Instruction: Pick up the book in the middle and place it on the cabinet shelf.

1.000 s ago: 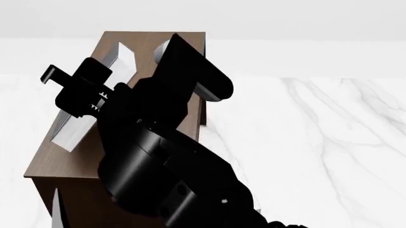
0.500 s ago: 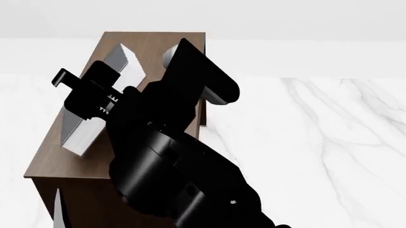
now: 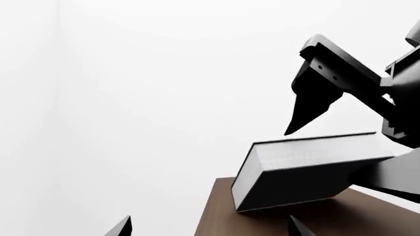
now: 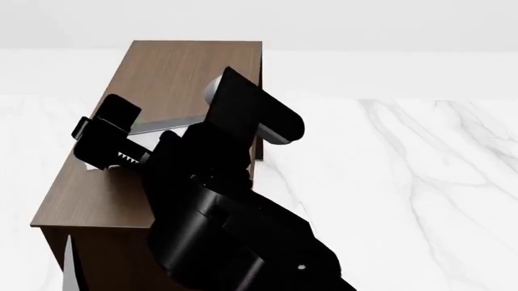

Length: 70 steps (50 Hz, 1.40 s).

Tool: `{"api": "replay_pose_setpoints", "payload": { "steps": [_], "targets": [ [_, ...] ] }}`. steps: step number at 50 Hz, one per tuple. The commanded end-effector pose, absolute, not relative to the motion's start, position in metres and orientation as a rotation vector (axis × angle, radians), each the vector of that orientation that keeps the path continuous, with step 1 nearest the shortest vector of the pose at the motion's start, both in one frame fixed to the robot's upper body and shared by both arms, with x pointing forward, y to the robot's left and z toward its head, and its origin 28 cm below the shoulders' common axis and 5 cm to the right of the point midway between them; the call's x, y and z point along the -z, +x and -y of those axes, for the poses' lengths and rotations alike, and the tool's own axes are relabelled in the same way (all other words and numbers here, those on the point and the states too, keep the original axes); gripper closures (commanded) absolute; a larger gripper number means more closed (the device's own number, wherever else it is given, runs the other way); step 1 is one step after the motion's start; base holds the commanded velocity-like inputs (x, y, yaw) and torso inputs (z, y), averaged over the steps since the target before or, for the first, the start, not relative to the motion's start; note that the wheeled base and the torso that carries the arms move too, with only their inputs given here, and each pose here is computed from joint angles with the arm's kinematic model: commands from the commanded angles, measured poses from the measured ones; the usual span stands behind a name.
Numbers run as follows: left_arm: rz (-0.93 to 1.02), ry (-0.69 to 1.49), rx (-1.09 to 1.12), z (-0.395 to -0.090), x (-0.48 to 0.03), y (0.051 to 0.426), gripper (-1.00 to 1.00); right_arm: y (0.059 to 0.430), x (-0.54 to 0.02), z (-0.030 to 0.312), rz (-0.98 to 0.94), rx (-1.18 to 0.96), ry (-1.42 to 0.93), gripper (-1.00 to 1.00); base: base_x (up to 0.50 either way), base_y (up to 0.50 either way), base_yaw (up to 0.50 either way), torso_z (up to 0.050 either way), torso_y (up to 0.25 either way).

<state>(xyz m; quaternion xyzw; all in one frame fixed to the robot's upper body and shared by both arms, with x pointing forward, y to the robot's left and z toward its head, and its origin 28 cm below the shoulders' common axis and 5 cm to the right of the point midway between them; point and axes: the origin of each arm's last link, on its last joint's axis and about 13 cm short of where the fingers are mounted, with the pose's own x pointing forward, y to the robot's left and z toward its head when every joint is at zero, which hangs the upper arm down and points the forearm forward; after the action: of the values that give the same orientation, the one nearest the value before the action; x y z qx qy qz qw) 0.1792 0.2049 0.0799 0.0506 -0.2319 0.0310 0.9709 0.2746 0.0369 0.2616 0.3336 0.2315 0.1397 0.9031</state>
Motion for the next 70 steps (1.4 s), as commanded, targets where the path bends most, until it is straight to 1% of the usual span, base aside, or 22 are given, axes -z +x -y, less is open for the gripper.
{"api": "replay_pose_setpoints", "payload": {
  "steps": [1,7,19,33,49,52,59,60,61,64,70],
  "targets": [
    [0.484,0.101,-0.060,-0.205,-0.084,0.181,-1.00,0.278,-0.269,-0.032,-0.394,-0.293,0.683,-1.00,0.00,0.00,0.00,0.000,0.000],
    [0.484,0.101,-0.058,-0.205,-0.078,0.182,-1.00,0.282,-0.274,-0.017,-0.349,-0.246,0.683,-1.00,0.00,0.00,0.00,0.000,0.000],
    [0.483,0.104,-0.050,-0.204,-0.072,0.181,-1.00,0.274,-0.278,0.004,-0.322,-0.215,0.698,-1.00,0.00,0.00,0.00,0.000,0.000],
    [0.481,0.105,-0.046,-0.203,-0.076,0.179,-1.00,0.280,-0.263,0.010,-0.356,-0.173,0.697,-1.00,0.00,0.00,0.00,0.000,0.000],
    [0.482,0.105,-0.049,-0.203,-0.080,0.178,-1.00,0.279,-0.260,0.014,-0.358,-0.165,0.696,-1.00,0.00,0.00,0.00,0.000,0.000],
    [0.484,0.105,-0.053,-0.203,-0.080,0.178,-1.00,0.276,-0.250,0.022,-0.367,-0.156,0.684,-1.00,0.00,0.00,0.00,0.000,0.000],
    [0.485,0.104,-0.054,-0.203,-0.081,0.178,-1.00,0.266,-0.239,0.043,-0.310,-0.157,0.648,-1.00,0.00,0.00,0.00,0.000,0.000],
    [0.486,0.104,-0.055,-0.203,-0.081,0.178,-1.00,0.265,-0.238,0.045,-0.299,-0.162,0.655,-1.00,0.00,0.00,0.00,0.000,0.000],
    [0.485,0.104,-0.055,-0.203,-0.081,0.178,-1.00,0.261,-0.236,0.051,-0.243,-0.173,0.626,-1.00,0.00,0.00,0.00,0.000,0.000],
    [0.485,0.105,-0.055,-0.202,-0.081,0.178,-1.00,0.258,-0.226,0.061,-0.212,-0.169,0.611,-1.00,0.00,0.00,0.00,0.000,0.000],
    [0.474,0.108,-0.053,-0.202,-0.077,0.179,-1.00,0.257,-0.195,0.084,-0.157,-0.086,0.563,-1.00,0.00,0.00,0.00,0.000,0.000]
  ]
}}
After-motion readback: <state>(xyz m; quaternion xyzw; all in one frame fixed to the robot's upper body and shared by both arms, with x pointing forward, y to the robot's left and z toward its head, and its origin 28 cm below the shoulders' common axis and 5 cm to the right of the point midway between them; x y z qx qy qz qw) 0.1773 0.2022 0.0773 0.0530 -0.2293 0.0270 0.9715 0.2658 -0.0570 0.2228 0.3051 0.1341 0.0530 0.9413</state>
